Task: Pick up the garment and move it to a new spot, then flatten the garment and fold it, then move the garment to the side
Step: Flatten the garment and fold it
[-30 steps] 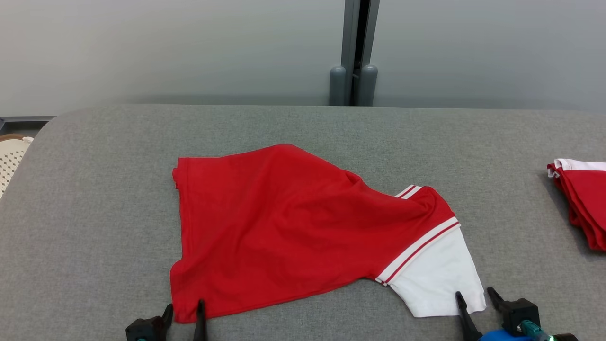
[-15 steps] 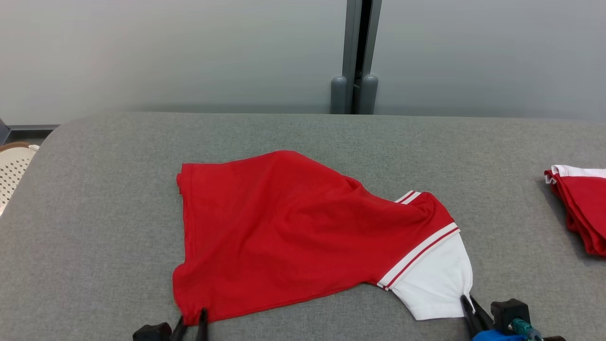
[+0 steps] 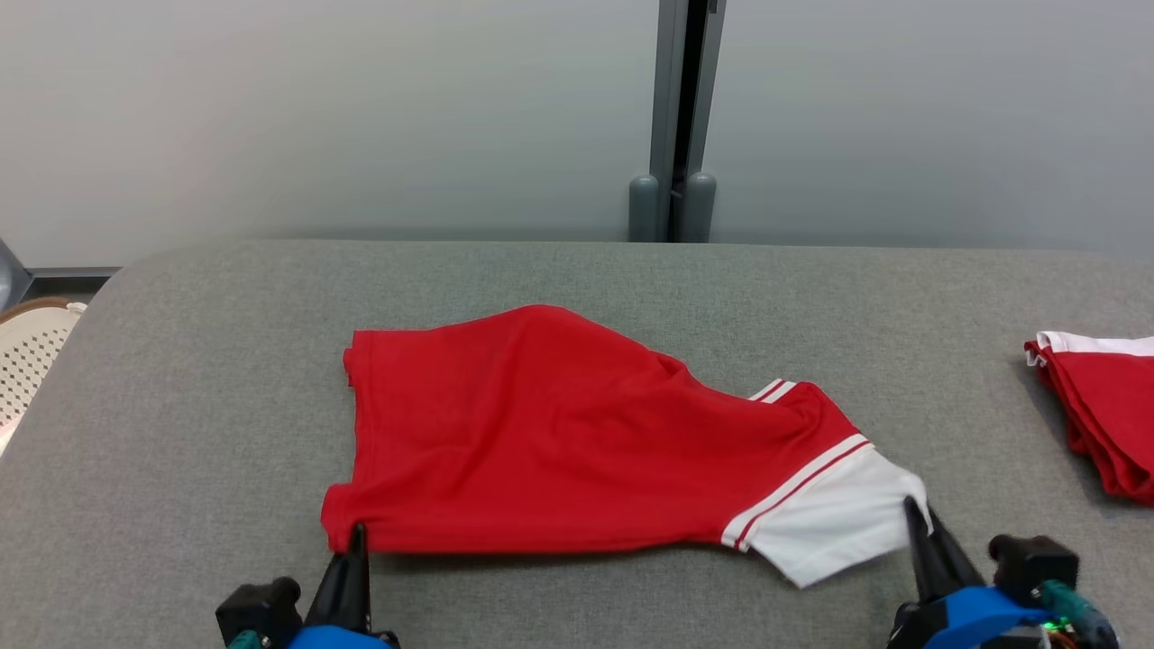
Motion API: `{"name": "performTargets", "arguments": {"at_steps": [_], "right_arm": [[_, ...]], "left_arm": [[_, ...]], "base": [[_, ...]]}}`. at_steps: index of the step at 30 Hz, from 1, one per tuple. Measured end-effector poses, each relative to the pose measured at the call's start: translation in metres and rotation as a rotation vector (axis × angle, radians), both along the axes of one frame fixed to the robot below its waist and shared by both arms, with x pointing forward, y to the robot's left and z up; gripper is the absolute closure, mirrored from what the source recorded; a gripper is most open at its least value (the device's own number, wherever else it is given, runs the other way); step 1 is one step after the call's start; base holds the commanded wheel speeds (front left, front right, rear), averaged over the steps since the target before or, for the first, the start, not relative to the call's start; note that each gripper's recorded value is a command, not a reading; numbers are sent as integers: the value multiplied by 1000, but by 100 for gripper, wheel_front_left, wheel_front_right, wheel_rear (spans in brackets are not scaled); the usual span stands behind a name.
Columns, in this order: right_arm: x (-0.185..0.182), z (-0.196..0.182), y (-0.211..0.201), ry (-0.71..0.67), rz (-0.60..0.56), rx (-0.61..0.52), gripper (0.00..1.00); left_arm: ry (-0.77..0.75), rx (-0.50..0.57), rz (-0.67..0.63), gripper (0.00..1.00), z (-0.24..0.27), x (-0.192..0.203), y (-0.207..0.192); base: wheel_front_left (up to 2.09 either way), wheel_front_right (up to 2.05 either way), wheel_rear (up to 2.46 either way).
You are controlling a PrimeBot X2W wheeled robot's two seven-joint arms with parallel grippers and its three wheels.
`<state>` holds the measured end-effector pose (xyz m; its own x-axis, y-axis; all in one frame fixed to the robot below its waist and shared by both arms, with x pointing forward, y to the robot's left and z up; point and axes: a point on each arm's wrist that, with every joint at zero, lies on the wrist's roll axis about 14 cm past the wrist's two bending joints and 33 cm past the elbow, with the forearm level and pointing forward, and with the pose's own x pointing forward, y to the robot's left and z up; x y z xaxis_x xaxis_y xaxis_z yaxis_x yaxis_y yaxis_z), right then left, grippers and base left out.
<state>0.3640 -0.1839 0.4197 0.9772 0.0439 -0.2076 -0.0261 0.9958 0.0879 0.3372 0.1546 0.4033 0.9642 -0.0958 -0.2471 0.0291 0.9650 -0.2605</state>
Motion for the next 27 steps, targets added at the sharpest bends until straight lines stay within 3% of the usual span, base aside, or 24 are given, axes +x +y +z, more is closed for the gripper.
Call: {"name": "performTargets", "arguments": {"at_steps": [5,11,16,20,23,27], "right_arm": [[32,74,-7,-237,-53,119,100],[59,182,-9,-541,-26,249,100],[60,290,-10,-789,66,223,100],[53,354,-9,-906,126,169,100],[54,381,-12,-941,134,126,100],[77,385,-14,-909,128,70,100]], "left_arm": [[-200,-12,9,100,61,32,5],[-467,32,-47,100,154,68,9],[-641,111,-129,100,244,87,15],[-724,178,-194,100,305,92,12],[-722,180,-232,100,326,100,8],[-650,154,-279,100,319,128,-3]], "base": [[0,0,0],[0,0,0],[0,0,0],[0,0,0],[0,0,0],[0,0,0]]}}
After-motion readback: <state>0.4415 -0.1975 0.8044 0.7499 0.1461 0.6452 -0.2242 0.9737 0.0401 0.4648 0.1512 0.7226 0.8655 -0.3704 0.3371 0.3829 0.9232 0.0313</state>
